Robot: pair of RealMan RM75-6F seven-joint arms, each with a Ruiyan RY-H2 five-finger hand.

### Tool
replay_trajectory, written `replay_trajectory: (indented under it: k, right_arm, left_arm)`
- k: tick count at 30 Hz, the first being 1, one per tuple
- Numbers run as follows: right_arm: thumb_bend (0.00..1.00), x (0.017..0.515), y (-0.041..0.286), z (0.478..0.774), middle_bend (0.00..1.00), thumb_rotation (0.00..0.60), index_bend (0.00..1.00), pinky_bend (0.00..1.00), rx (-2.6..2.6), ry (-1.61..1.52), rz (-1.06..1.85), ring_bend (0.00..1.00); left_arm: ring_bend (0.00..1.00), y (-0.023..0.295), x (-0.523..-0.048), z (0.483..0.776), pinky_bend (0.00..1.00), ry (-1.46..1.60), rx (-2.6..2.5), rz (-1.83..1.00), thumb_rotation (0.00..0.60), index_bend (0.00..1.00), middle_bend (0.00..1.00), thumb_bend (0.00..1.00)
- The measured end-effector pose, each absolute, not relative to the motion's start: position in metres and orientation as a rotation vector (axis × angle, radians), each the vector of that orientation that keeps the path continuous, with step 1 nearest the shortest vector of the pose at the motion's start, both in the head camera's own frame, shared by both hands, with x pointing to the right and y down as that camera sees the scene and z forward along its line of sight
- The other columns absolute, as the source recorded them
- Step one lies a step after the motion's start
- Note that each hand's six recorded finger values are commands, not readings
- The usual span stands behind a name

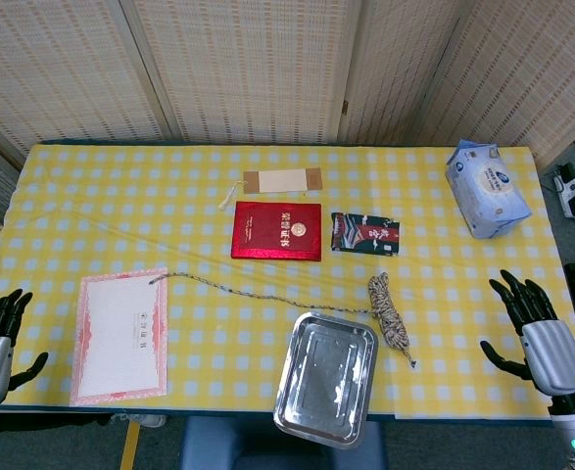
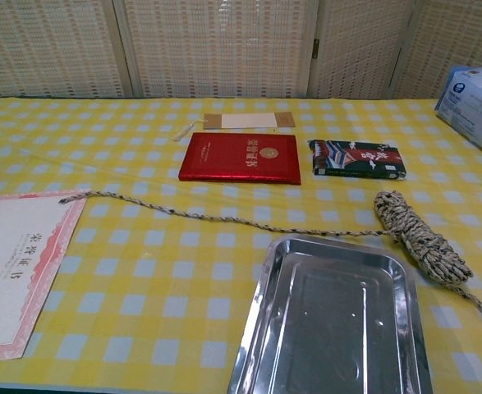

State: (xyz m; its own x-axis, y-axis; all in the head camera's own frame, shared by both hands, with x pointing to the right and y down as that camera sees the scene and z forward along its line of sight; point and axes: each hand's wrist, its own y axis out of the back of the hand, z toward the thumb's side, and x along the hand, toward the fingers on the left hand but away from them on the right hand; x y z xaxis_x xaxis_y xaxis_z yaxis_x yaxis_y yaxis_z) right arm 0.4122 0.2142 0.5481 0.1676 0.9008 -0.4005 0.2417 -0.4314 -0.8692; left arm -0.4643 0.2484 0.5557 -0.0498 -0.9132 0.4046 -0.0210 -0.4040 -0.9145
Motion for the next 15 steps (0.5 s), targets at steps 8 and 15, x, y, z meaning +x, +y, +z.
replay_trajectory:
  k: [8, 15]
  right_arm:
    - [0.32, 0.412, 0.211, 0.554, 0.0, 0.6, 0.0, 0.0, -1.8, -1.082, 1.309, 0.09]
    - [0.32, 0.411, 0.212, 0.56, 0.0, 0.6, 0.0, 0.0, -1.823, -1.064, 1.326, 0.09]
  left_arm:
    - [0.12, 0.249, -0.465, 0.56, 0.0, 1.004, -1.499, -1.58, 0.6, 0.11, 0.09, 0.28]
    - [0.12, 0.249, -0.463, 0.559, 0.0, 1.004, -1.502, -1.576, 0.6, 0.11, 0.09, 0.28]
